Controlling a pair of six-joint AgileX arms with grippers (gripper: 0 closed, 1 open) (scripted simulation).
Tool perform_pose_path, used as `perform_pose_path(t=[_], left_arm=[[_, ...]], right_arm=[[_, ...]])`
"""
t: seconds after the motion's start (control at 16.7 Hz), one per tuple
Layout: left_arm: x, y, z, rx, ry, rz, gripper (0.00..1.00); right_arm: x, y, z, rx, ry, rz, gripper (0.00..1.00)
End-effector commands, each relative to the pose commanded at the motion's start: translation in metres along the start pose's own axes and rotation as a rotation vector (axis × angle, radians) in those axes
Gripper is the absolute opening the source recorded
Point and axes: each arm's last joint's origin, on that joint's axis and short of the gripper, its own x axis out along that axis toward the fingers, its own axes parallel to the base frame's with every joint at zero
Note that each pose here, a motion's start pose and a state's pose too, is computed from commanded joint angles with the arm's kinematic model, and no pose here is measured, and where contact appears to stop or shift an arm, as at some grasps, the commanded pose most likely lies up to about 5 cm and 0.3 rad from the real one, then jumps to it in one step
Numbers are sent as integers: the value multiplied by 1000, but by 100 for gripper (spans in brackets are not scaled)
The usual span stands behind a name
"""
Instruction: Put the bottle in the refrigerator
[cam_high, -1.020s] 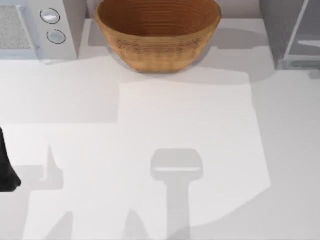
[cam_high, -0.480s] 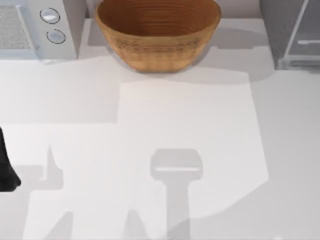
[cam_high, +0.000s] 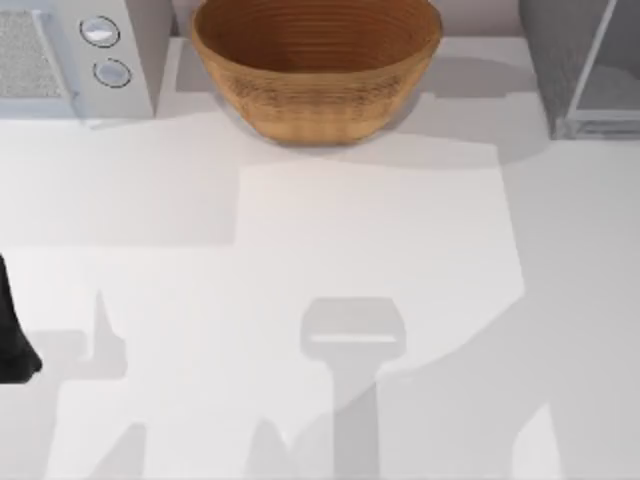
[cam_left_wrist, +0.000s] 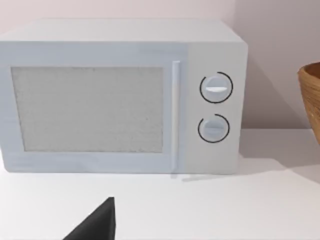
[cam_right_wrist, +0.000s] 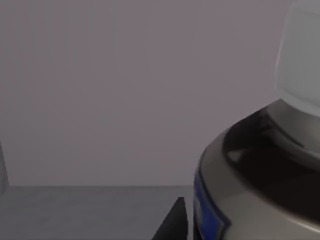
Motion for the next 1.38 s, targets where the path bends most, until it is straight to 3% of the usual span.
perform_pose_path(t=[0.36,1.14,1.38], left_arm=[[0,0,0,0,0,0,100],[0,0,0,0,0,0,100],[0,0,0,0,0,0,100]], right_arm=[[10,2,-1,0,4,2,1],[10,2,-1,0,4,2,98],[10,2,-1,0,4,2,100]])
